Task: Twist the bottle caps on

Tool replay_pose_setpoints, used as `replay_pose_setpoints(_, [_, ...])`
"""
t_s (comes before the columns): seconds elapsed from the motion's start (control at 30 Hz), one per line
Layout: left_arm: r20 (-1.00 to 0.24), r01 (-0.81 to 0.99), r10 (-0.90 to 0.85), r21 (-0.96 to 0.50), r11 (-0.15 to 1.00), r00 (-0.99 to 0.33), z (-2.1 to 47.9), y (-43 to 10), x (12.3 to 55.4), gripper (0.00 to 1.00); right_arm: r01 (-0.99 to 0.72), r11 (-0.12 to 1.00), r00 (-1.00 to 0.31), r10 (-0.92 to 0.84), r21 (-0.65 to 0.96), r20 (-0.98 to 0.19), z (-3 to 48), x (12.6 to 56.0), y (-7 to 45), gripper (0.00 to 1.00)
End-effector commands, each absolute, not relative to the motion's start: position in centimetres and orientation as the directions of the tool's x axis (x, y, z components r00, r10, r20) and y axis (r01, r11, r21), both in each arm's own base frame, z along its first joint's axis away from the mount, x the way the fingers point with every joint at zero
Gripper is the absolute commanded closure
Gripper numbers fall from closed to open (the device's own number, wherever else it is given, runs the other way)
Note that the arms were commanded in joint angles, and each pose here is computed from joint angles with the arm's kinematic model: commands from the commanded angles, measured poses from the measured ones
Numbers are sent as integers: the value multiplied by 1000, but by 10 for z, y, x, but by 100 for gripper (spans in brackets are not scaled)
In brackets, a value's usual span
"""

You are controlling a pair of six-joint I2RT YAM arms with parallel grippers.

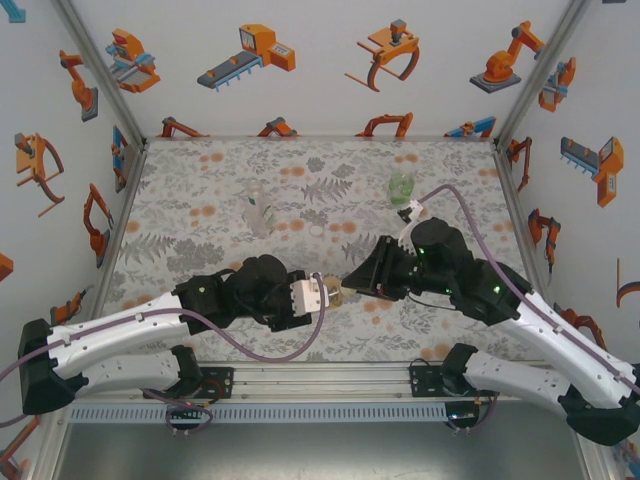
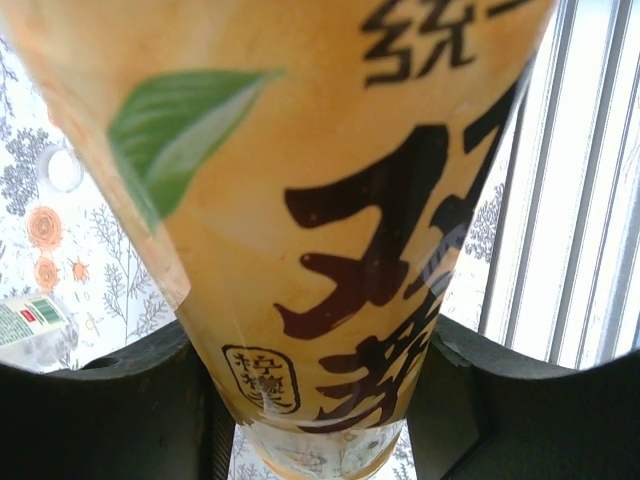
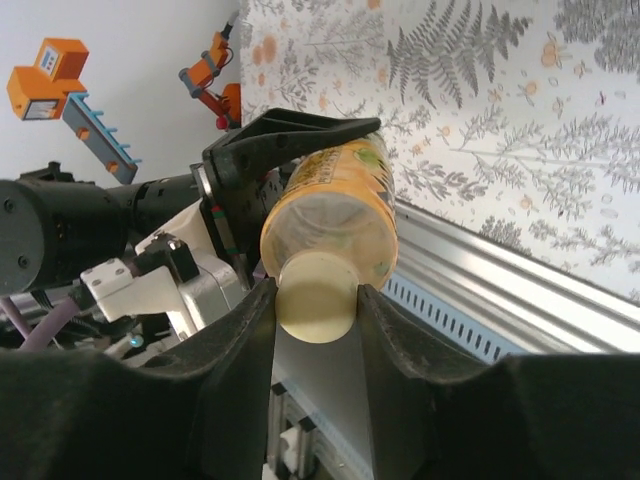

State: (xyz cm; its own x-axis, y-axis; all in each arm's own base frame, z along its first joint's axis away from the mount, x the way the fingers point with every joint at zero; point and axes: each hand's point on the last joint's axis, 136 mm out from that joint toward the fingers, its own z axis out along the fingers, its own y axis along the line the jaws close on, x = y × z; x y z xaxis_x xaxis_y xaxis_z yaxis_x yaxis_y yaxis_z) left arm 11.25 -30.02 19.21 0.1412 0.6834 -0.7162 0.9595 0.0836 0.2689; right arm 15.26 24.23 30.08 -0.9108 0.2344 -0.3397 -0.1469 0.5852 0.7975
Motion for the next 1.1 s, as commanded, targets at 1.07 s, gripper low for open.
replay_pose_setpoints(1.07, [-808, 981, 562, 189, -32, 174, 219, -310, 80, 100, -991, -84, 131, -332, -109, -934, 367, 79, 270, 57])
